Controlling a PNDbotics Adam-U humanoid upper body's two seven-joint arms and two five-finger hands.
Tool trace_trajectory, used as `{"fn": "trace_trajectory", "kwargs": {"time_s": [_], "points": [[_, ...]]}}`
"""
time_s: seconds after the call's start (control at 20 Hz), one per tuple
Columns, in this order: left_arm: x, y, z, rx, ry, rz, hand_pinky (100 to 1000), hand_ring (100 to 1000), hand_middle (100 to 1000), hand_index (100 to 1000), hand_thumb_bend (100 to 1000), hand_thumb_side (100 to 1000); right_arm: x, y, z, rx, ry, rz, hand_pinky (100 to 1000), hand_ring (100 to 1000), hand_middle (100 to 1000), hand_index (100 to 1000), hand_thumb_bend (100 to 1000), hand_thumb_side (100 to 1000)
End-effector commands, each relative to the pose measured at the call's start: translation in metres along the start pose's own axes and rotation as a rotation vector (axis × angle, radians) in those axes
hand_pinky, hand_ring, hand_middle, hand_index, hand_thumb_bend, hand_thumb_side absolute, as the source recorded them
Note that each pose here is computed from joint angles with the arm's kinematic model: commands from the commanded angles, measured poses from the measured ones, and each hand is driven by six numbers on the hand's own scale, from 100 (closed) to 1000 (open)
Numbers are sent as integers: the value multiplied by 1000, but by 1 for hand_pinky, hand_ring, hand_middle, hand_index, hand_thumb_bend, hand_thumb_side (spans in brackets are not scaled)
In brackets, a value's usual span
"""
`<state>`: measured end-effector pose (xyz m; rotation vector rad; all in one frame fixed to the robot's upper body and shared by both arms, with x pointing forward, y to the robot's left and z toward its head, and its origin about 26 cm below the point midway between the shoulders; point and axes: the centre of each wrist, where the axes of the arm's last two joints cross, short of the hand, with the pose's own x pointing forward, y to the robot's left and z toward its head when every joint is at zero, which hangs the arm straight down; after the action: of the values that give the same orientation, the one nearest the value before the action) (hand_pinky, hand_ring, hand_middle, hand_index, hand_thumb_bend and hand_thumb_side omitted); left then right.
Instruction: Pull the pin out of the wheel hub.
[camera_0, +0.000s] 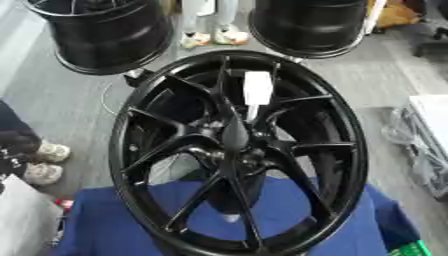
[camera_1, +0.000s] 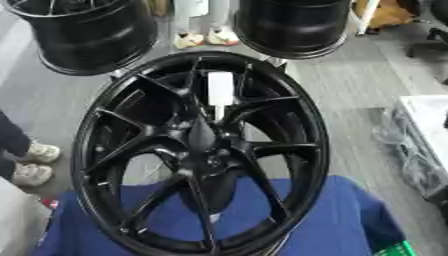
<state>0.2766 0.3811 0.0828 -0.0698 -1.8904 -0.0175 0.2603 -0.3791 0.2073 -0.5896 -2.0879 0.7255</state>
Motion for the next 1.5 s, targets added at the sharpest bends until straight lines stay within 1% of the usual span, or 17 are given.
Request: {"fn": "trace_trajectory", "kwargs": {"time_s": [0.05, 0.2, 0.35, 0.55, 0.7, 0.85, 1.15, 1.5], "points": [[13, 3, -5, -24, -22, -42, 679, 661, 606, 688, 378, 737, 23, -22, -23, 134, -98, 77, 615, 526, 797, 831, 100, 357], [13, 2, -6, -39, -19, -45, 679, 662, 607, 688, 377, 739, 39, -29, -43, 242, -150, 93, 617, 523, 812, 839, 100, 300], [12, 1, -7, -54, -17, -49, 679, 662, 607, 688, 377, 740, 55, -31, -61, 339, -184, 98, 617, 521, 824, 845, 100, 258], [12, -2, -9, -76, -17, -51, 679, 663, 608, 688, 375, 742, 74, -26, -82, 458, -211, 114, 618, 518, 843, 854, 100, 225], [12, -3, -10, -90, -17, -49, 679, 664, 608, 688, 374, 741, 81, -21, -101, 521, -223, 123, 617, 513, 851, 858, 100, 215], [11, -5, -10, -101, -18, -46, 680, 664, 609, 688, 372, 740, 79, -14, -120, 564, -226, 125, 618, 513, 852, 861, 100, 209], [8, -9, -10, -121, -12, -29, 679, 665, 609, 688, 372, 741, 64, 9, -153, 642, -207, 155, 621, 512, 854, 865, 100, 201], [5, -12, -10, -131, -9, -14, 679, 665, 609, 688, 372, 743, 49, 33, -175, 695, -186, 180, 622, 509, 853, 866, 100, 198]]}}
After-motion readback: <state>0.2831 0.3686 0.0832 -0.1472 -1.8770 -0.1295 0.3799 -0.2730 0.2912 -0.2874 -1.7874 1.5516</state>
